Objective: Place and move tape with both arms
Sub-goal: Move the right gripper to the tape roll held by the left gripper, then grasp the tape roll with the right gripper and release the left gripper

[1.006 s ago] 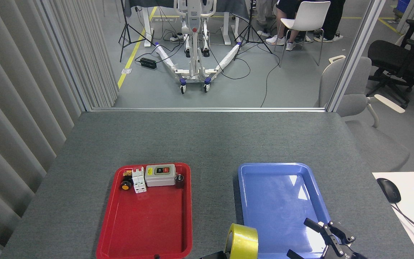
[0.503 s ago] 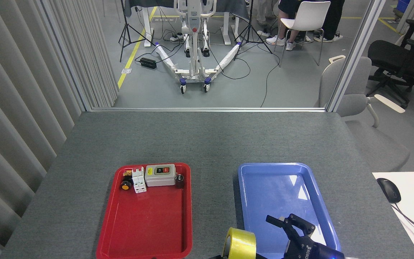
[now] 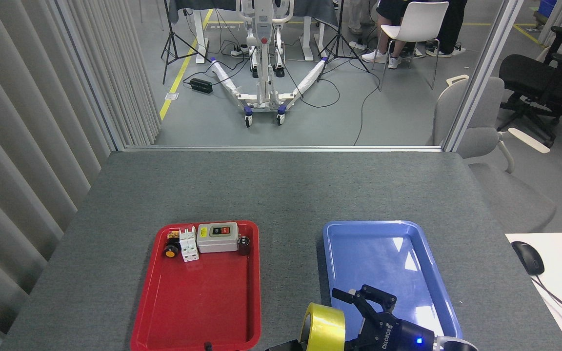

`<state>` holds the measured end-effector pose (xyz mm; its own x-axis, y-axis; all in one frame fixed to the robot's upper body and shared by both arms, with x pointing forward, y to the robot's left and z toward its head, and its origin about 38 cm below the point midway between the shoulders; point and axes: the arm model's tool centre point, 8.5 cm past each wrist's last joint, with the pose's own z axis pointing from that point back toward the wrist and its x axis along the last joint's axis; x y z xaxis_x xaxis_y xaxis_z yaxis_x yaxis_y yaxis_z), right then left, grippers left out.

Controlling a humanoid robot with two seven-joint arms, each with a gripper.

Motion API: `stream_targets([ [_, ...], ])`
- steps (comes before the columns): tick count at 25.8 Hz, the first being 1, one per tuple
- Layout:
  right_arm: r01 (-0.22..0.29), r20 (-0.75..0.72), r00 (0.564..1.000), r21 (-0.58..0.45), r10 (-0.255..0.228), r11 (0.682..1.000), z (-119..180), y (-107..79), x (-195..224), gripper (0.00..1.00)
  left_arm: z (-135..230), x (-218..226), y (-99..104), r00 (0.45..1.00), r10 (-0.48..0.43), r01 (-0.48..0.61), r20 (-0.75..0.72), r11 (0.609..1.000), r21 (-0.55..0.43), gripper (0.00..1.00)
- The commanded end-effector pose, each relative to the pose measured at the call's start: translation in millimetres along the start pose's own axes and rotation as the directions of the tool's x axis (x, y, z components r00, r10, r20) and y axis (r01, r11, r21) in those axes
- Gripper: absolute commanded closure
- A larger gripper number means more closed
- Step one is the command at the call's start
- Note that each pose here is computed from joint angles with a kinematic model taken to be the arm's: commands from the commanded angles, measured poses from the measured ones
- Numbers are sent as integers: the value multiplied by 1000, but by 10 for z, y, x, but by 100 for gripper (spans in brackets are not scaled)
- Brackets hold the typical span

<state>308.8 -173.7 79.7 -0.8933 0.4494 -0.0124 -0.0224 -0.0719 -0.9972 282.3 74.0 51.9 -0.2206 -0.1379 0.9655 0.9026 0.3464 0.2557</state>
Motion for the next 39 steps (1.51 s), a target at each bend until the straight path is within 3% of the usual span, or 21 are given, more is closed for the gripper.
stream_targets([
  [1, 3, -9, 1000, 3, -3, 1000, -34, 17, -52, 34, 0, -4, 9, 1000, -1, 1, -1, 1000, 1, 100],
  [5, 7, 7, 1000, 13, -7, 1000, -59, 50, -17, 43, 4, -10, 10, 1000, -1, 1, -2, 1000, 2, 100],
  [9, 17, 38, 999, 25, -18, 1000, -93, 102, 72, 59, 43, -27, 35, 1000, -4, 4, -10, 1000, 9, 100],
  [28, 14, 67, 998, 28, -16, 1000, -93, 98, 60, 76, 112, -85, 174, 1000, -9, 10, -27, 999, 38, 100],
  [31, 15, 69, 997, 26, -17, 1000, -98, 97, 64, 78, 135, -95, 201, 999, -9, 10, -31, 999, 43, 75],
  [33, 16, 69, 997, 25, -17, 1000, -102, 96, 67, 78, 139, -91, 216, 1000, -11, 13, -27, 999, 45, 0],
  [39, 16, 70, 997, 24, -18, 1000, -107, 95, 69, 78, 162, -105, 260, 999, -33, 33, -5, 998, 62, 0],
])
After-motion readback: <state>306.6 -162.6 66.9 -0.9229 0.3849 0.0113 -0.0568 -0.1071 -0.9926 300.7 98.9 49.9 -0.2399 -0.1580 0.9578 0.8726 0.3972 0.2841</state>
